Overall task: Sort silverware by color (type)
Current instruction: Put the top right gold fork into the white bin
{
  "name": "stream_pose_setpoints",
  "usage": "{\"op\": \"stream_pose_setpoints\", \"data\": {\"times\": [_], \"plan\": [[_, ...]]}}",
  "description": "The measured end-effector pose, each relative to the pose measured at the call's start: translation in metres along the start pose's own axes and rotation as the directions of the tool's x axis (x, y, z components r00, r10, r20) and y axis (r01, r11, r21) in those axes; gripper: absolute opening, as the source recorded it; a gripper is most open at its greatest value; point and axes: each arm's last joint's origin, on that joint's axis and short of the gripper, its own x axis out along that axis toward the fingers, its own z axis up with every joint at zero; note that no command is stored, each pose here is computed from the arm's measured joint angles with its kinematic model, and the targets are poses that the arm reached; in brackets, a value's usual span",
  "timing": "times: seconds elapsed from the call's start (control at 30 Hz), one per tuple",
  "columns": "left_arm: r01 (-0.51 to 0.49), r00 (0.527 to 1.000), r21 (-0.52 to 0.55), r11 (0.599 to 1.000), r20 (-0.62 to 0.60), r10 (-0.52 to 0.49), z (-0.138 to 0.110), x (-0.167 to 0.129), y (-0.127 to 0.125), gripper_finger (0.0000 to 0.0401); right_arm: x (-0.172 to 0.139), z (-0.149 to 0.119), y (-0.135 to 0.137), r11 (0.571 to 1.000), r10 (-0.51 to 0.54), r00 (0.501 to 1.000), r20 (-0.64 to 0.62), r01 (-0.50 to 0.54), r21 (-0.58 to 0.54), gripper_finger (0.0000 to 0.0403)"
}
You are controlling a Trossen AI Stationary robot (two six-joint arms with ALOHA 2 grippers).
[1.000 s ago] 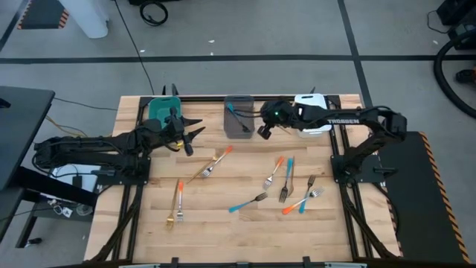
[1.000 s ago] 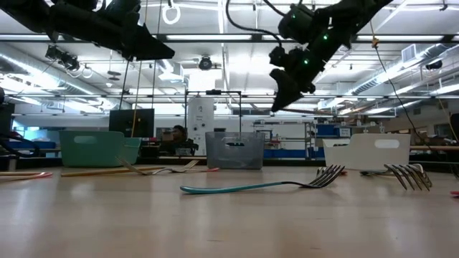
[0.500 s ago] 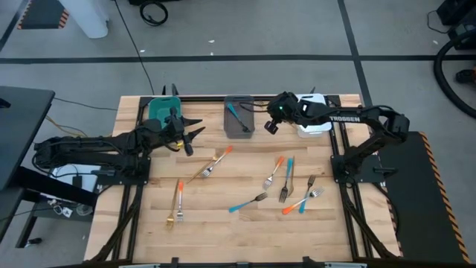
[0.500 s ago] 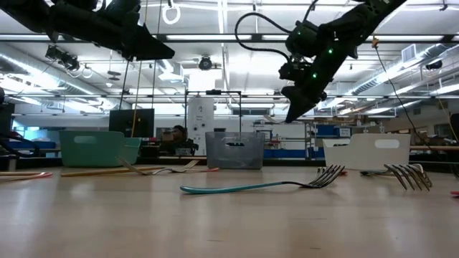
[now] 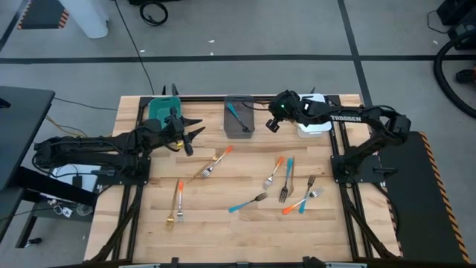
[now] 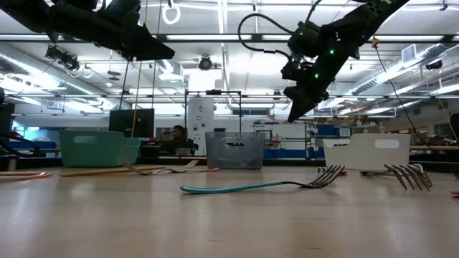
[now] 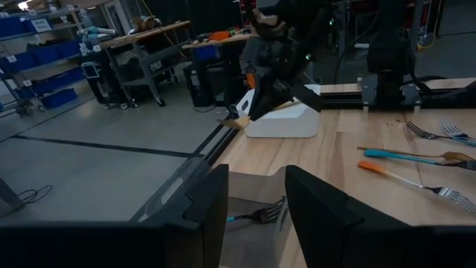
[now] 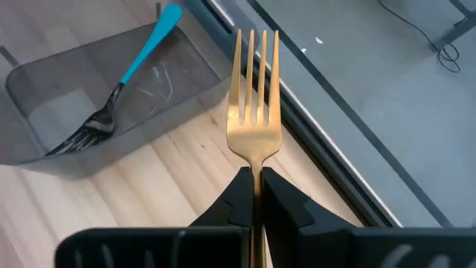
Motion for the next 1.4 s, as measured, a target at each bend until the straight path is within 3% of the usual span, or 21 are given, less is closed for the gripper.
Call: {"op": "stream_pose_setpoints", "data": {"times": [0.4, 0.93, 1.4], "plan": [[0.000, 1.000, 0.000, 1.000, -0.002, 0.000, 0.000, 0.000, 0.000, 0.0142, -0.034, 0.005, -0.023, 0.994, -0.105, 0.993, 0.052, 0.104, 0.028, 0.0022], [0.002, 1.000, 0.003, 1.000, -0.010, -0.002, -0.001, 0.000, 0.000, 0.0142, -0.056, 0.001, -0.047, 0.987, -0.110, 0.992, 0.058, 0.102, 0.123, 0.0022], [0.003, 1.000, 0.006, 1.000, -0.020, -0.003, -0.002, 0.000, 0.000, 0.0142, -0.055, -0.009, -0.053, 0.951, -0.281, 0.959, -0.047, 0.284, 0.123, 0.0022]]}}
